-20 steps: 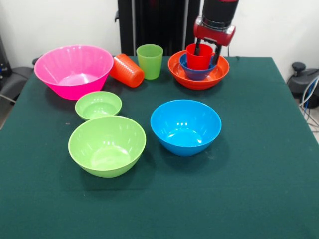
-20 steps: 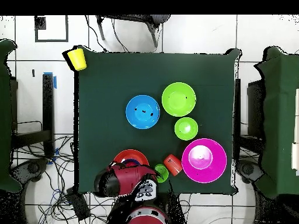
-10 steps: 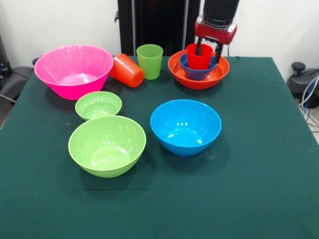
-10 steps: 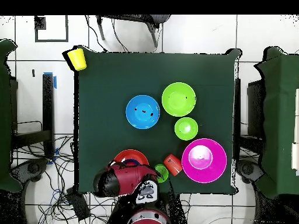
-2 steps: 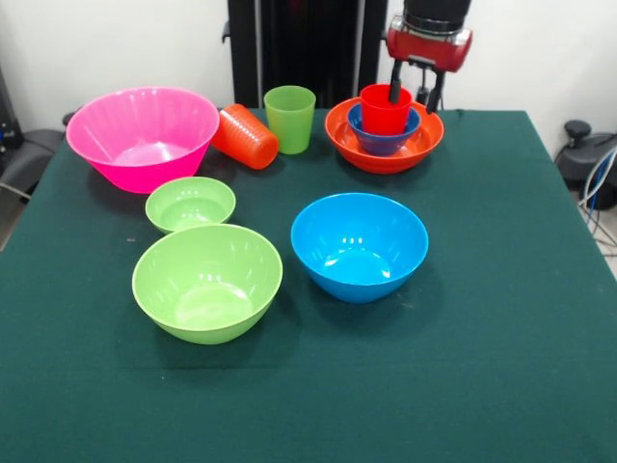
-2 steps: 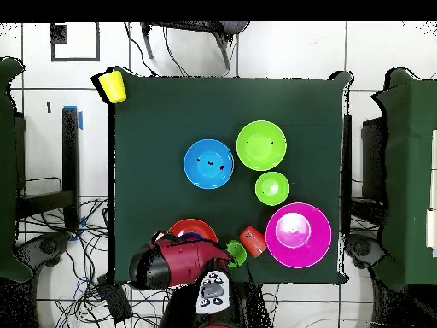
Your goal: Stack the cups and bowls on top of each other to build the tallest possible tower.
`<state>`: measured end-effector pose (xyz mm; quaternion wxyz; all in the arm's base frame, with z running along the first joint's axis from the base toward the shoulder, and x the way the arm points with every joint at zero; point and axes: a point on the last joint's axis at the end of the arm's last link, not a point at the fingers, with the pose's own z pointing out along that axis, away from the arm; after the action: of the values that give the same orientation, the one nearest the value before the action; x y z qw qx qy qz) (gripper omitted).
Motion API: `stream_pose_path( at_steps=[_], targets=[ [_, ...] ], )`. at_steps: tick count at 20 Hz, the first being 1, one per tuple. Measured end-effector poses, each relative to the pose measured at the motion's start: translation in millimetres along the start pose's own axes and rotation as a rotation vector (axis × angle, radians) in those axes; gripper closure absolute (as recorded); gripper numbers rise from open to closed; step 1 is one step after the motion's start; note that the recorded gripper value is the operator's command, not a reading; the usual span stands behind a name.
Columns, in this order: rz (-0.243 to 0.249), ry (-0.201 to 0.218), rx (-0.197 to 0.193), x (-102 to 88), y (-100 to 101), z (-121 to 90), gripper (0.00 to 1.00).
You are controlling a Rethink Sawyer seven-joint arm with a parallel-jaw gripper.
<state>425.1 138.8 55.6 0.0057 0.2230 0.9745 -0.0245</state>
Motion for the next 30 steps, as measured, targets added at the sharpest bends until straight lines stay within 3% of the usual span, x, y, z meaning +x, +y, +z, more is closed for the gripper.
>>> stream_pose_path(
  at_steps=[10,16,24,30],
  targets=[
    [0.018,0.003,-0.021,-13.8,6.2,-24.2,0.0],
    [0.009,0.003,-0.027,-10.5,13.0,-25.7,0.0],
    [-0.037,-0.001,-0.039,7.8,46.8,-18.7,0.0],
    [-0.03,-0.035,-0.069,-10.9,71.6,-11.8,0.0]
  ],
)
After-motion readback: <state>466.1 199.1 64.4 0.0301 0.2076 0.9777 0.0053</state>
